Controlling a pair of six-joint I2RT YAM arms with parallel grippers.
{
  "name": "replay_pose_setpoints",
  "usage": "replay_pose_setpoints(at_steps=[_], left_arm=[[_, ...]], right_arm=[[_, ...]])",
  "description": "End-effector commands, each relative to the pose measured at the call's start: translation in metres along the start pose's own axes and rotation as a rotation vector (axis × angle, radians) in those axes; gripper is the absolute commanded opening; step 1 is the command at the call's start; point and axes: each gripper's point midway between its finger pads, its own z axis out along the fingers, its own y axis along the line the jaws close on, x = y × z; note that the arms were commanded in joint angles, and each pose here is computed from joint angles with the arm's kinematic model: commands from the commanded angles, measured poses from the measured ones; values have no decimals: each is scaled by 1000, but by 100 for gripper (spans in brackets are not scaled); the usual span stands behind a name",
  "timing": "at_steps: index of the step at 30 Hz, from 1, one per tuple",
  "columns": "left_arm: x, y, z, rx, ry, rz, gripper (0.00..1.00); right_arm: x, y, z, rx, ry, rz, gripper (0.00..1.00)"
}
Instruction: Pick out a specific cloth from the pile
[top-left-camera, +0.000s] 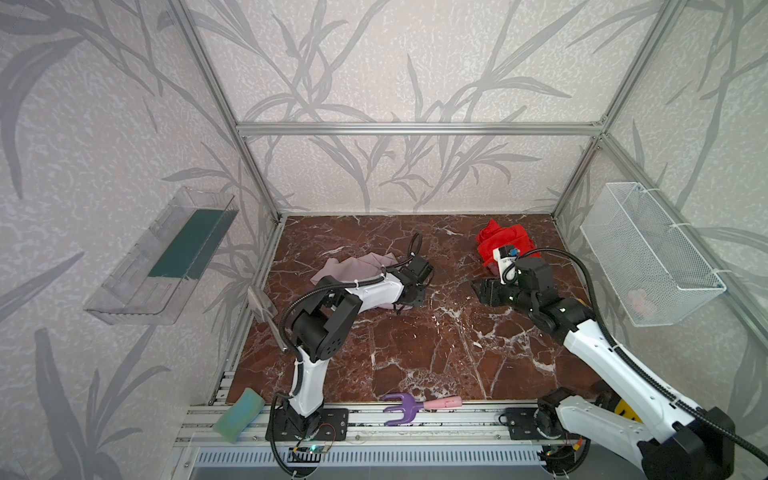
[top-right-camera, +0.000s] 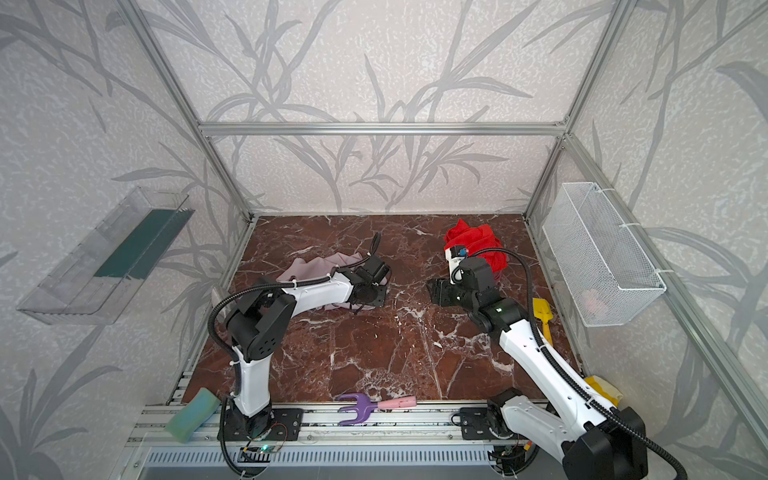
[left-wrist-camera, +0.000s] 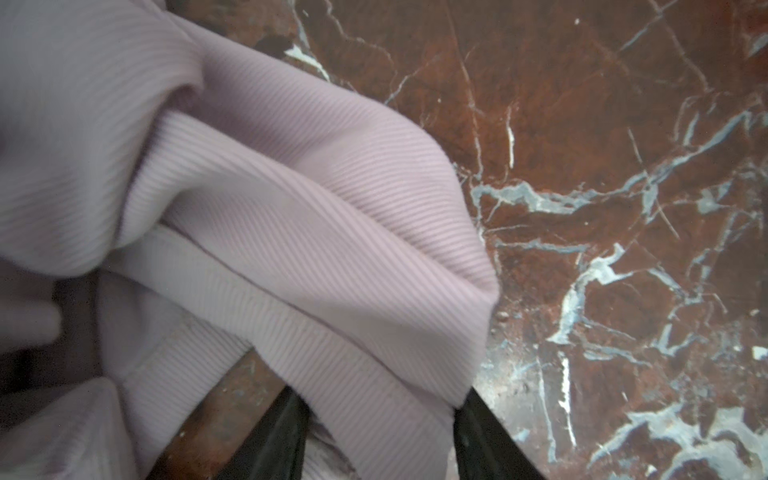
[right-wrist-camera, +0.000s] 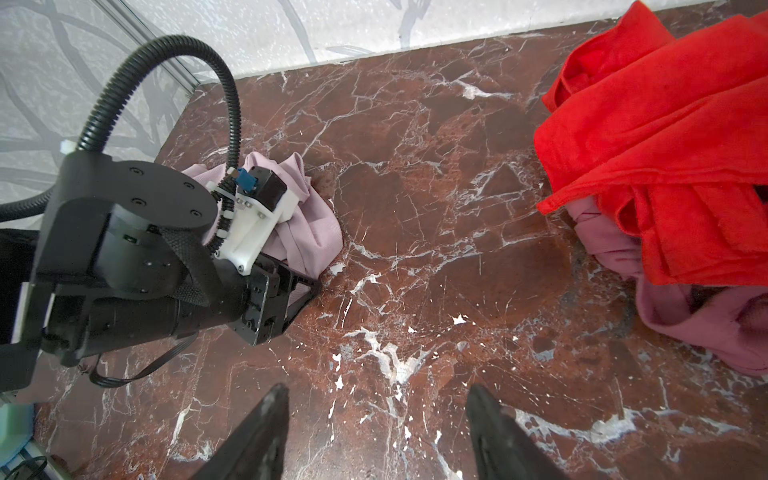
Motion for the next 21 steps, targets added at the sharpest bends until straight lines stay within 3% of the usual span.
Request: replay_pose_setpoints(at_steps=[1,6,8,12,21], left_arm=[[-2,0,7,-22,-3,4,48],[-1,-3,10,-14,4,9,10],[-4,-3,5,-4,-9,5,0],[-19,-5,-18,13,-57,0,0],[-76,18,-124,-25,-319,-20,0]], right_arm=[[2,1,-5,-7,6,1,67],[-1,0,-10,0,-12,4,68],[-2,0,-12,1,-18,3,67],[-4,1,-13,0,-24,4,68],[-11,8,-12,-31,-28,9,67]])
